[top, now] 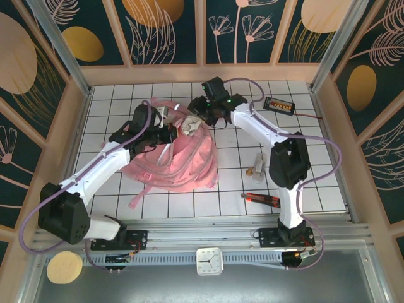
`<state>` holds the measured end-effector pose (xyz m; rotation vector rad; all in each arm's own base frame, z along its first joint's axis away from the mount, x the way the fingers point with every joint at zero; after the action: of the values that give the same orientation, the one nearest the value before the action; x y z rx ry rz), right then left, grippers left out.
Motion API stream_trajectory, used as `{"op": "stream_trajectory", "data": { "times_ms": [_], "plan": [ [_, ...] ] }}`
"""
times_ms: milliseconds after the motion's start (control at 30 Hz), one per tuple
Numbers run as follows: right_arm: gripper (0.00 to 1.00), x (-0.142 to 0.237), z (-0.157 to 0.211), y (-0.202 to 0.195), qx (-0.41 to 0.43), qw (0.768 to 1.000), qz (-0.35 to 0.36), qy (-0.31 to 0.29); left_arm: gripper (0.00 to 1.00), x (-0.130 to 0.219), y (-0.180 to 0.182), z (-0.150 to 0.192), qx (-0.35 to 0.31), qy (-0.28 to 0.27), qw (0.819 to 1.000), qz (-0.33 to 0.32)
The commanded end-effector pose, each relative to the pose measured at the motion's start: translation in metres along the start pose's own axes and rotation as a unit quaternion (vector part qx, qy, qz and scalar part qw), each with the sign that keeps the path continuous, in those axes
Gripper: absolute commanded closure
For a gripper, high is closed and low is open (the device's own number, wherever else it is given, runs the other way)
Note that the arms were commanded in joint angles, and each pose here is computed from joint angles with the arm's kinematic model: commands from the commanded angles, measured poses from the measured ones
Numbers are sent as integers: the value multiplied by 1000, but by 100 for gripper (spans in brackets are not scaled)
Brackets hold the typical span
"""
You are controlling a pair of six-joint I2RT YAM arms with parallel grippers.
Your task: Pack books, pencil case, and school supplies into a backpack
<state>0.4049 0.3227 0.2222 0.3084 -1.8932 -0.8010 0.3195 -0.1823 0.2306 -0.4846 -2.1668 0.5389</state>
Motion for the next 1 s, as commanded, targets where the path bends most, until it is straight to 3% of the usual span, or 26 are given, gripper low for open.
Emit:
{"op": "stream_trajectory", "data": {
  "times_ms": [0,167,333,567,800,967],
  "plan": [
    [67,-21,30,6,-18,1000,13,15,100,24,-30,-34,24,-104,993,57],
    [68,-40,52,-5,-20,999,39,28,100,35,-34,-47,60,-159,982,76],
    [69,-37,56,16,-1,999,14,31,100,21,-33,-41,60,-134,986,83],
    [66,-52,79,24,-18,995,-30,92,100,9,-16,-16,55,-111,990,75],
    [43,-56,89,31,20,989,-52,139,100,4,-8,-3,29,-92,993,63],
    [24,-32,92,35,62,985,-63,150,100,5,-2,4,20,-85,995,50]
  ]
}}
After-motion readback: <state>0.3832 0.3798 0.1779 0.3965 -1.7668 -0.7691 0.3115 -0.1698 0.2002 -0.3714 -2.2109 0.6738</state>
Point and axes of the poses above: each hand's point on the last joint's axis, 136 mm out from that joint toward the fingers, its own x axis back along the fingers, its own y axis along the line the jaws close on, z = x × y, the point moved 5 cm from there along x, back along the fingers, and after that the axes turned 3 degrees about x, right-handed, at the moved point
